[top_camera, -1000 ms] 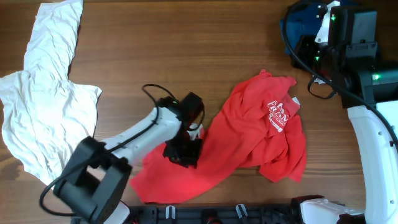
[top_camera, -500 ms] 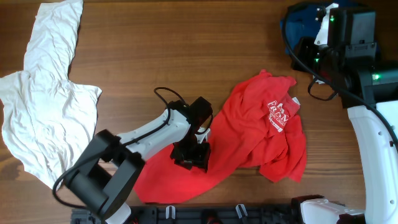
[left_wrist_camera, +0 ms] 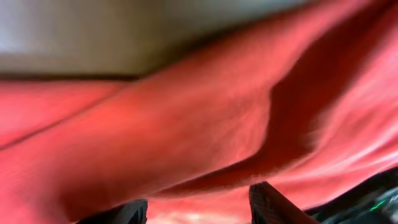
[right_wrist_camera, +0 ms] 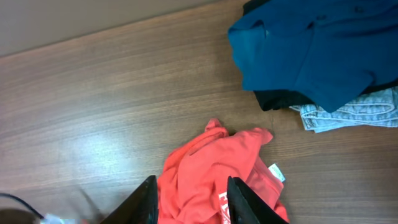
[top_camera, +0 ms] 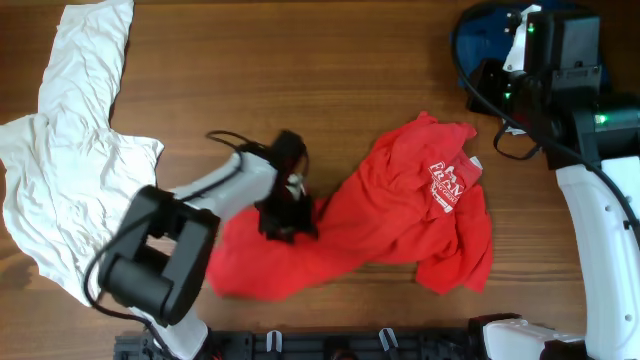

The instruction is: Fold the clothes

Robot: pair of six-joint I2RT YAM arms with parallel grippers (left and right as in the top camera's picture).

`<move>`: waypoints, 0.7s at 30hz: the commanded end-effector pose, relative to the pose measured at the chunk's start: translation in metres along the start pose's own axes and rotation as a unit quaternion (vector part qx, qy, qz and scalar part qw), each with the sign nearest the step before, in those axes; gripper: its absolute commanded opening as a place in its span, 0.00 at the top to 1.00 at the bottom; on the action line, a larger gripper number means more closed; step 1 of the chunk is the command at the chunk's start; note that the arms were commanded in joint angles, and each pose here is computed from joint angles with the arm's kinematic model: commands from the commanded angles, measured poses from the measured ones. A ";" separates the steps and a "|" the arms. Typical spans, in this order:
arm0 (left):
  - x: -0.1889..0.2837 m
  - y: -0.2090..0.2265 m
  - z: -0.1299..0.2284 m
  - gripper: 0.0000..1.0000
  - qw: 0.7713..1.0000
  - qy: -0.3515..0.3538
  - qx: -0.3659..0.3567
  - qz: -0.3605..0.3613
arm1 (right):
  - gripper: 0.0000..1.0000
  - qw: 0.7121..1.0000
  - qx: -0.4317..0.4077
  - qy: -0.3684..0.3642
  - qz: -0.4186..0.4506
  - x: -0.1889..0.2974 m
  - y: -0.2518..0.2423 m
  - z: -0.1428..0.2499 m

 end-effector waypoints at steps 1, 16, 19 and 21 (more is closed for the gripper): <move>0.010 0.057 -0.059 0.45 0.987 -0.137 0.057 -0.068 | 0.61 1.000 0.002 -0.003 -0.001 0.000 0.001 -0.003; 0.130 0.039 -0.110 0.31 0.957 -0.266 0.009 -0.111 | 0.59 1.000 0.014 -0.008 -0.002 0.000 0.001 -0.004; 0.129 0.054 -0.110 0.28 0.946 -0.268 0.035 -0.176 | 0.58 1.000 0.014 -0.008 -0.002 0.000 0.001 -0.004; 0.128 0.060 -0.112 0.40 0.945 -0.271 0.078 -0.168 | 0.58 1.000 0.014 -0.009 -0.003 0.000 0.001 -0.005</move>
Point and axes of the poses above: each gripper's point midway between its finger pads, its own x axis back along the fingers, its own y axis along the line the jaws close on, z = x × y, the point moved 9 cm from there along x, back along the fingers, and after that the axes turned 3 degrees about x, right-handed, at the moved point
